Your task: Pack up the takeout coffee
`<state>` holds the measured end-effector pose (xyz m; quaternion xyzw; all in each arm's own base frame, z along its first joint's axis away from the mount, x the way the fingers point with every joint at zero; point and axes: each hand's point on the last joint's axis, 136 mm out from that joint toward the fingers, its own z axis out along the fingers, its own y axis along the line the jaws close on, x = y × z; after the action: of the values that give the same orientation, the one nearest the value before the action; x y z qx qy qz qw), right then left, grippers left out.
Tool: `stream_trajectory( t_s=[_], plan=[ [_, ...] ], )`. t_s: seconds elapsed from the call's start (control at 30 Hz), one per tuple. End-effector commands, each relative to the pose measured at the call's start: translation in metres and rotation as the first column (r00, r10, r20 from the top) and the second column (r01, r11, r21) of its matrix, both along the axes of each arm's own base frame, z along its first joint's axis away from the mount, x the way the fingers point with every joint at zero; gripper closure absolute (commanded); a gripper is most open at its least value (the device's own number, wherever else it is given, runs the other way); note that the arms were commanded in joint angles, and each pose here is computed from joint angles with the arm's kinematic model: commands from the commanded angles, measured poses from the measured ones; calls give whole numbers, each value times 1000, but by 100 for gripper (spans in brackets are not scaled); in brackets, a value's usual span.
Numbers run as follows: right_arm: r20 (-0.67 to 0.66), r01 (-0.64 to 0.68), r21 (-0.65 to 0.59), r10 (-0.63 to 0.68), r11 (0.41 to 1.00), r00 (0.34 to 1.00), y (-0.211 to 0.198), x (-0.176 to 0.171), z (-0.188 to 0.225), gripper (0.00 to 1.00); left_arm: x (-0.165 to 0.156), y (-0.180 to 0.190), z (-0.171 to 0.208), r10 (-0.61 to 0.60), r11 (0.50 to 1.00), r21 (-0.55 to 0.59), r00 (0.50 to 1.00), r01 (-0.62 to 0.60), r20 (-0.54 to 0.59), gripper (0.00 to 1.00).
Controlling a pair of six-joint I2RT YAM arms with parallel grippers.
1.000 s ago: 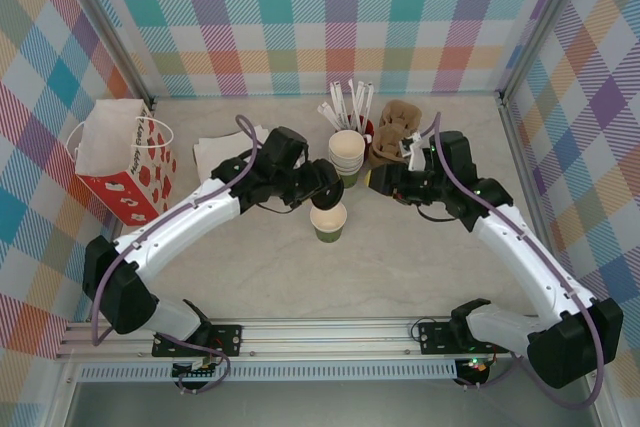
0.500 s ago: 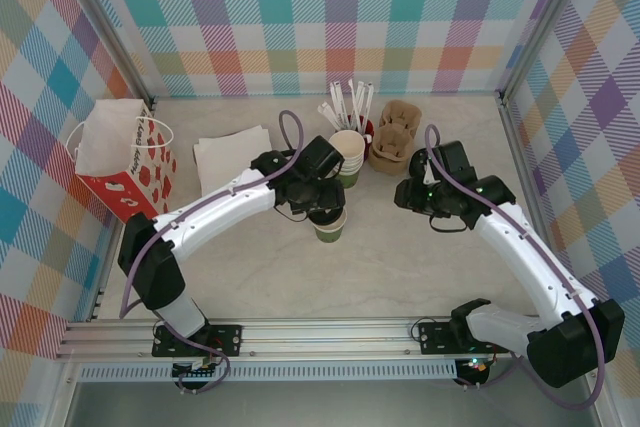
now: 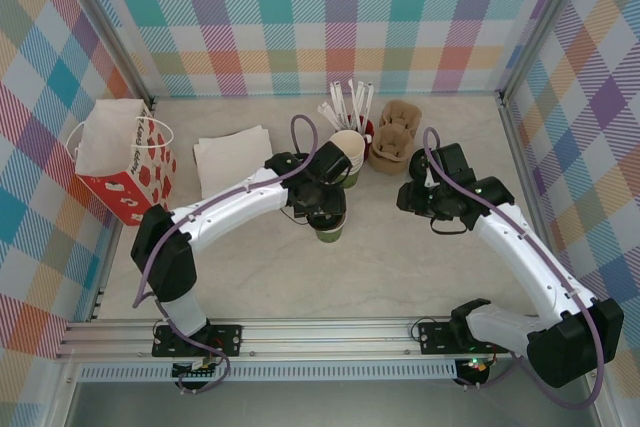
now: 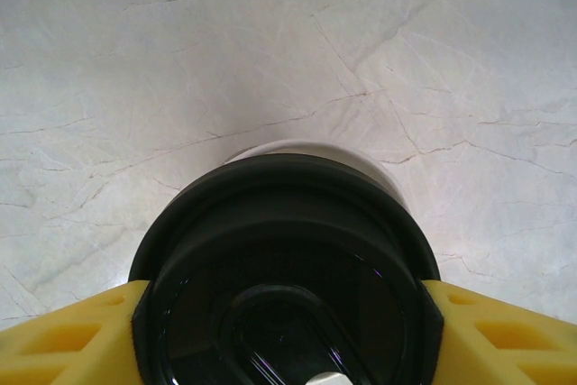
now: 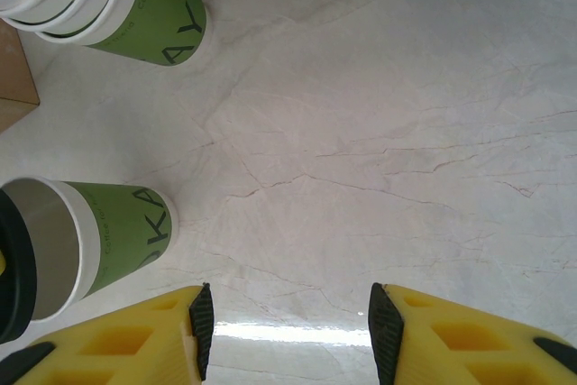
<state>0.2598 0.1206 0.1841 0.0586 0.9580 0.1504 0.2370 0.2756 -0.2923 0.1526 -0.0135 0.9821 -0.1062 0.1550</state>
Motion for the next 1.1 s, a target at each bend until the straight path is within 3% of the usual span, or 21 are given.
stream_trajectory(
  t_s=[0.0, 0.53, 1.07],
  plan=[
    [-10, -19, -2, 19, 1000, 1000, 2, -3, -6, 49, 1, -6, 6, -24, 1000, 6, 1000, 24, 16, 42],
    [-24, -27, 14, 27, 1000, 999, 5, -4, -9, 49, 2, -14, 3, -46, 999, 9, 999, 46, 15, 41],
    [-31, -35, 16, 35, 999, 999, 7, -3, -12, 48, 1, -21, -7, -83, 995, 58, 997, 83, -6, 33]
  ],
)
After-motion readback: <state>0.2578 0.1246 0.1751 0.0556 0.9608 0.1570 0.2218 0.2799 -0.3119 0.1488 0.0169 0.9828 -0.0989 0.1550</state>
